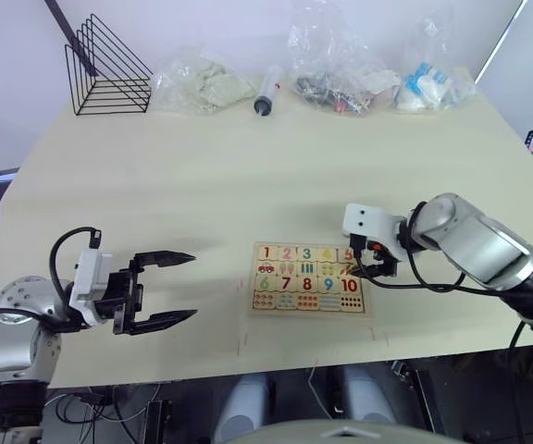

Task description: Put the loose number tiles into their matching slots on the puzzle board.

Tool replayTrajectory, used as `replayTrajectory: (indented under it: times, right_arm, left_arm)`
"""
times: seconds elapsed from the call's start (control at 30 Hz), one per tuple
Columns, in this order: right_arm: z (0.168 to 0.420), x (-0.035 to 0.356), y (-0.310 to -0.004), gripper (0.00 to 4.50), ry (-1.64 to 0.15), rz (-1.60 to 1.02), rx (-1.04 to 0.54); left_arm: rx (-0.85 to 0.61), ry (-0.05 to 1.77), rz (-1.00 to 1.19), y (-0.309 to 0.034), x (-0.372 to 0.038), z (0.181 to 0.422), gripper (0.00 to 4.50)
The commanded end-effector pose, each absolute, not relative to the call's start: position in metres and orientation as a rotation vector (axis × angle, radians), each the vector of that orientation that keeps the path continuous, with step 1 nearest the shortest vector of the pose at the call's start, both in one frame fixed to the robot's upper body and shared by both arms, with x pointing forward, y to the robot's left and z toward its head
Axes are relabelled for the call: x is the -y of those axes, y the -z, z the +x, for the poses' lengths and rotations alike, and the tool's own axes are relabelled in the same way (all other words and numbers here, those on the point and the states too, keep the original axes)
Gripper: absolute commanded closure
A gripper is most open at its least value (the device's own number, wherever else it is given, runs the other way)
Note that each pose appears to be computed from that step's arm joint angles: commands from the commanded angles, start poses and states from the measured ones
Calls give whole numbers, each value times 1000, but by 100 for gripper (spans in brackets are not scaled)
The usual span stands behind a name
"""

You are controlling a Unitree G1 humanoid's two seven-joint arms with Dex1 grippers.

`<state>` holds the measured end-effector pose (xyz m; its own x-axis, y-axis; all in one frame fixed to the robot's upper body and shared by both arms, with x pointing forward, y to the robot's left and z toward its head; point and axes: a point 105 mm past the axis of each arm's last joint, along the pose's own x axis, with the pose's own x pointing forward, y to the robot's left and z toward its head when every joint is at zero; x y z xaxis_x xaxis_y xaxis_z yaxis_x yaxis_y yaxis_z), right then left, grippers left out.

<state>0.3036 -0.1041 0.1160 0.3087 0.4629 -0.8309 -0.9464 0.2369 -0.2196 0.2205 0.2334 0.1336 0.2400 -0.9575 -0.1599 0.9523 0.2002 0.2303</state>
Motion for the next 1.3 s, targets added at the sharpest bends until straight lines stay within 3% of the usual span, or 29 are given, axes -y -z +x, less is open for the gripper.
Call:
replayTrajectory:
  times: [0.03, 0.43, 0.47, 0.53, 0.6, 0.77, 1.0, 1.3]
  right_arm:
    - [308, 108, -124, 68, -1075, -849, -672]
    - [312, 123, -139, 68, -1098, -653, -492]
    - [312, 124, -140, 107, -1101, -626, -458]
    - [313, 125, -140, 142, -1109, -572, -407]
    - [313, 128, -139, 265, -1107, -536, -372]
    - [314, 129, -132, 447, -1126, -449, -249]
    - [309, 124, -120, 447, -1167, -363, -146]
    - [303, 128, -81, 447, -1186, -363, -227]
  left_arm:
    - [43, 1363, 323, -139, -232, 217, 0]
    - [42, 1359, 323, -138, -233, 217, 0]
    - [42, 1359, 323, -138, -233, 218, 0]
    - [42, 1360, 322, -137, -233, 218, 0]
    - [43, 1360, 321, -137, -233, 218, 0]
    - [42, 1363, 320, -137, -231, 219, 0]
    - [43, 1360, 319, -137, -230, 221, 0]
    - [42, 1348, 313, -137, -228, 221, 0]
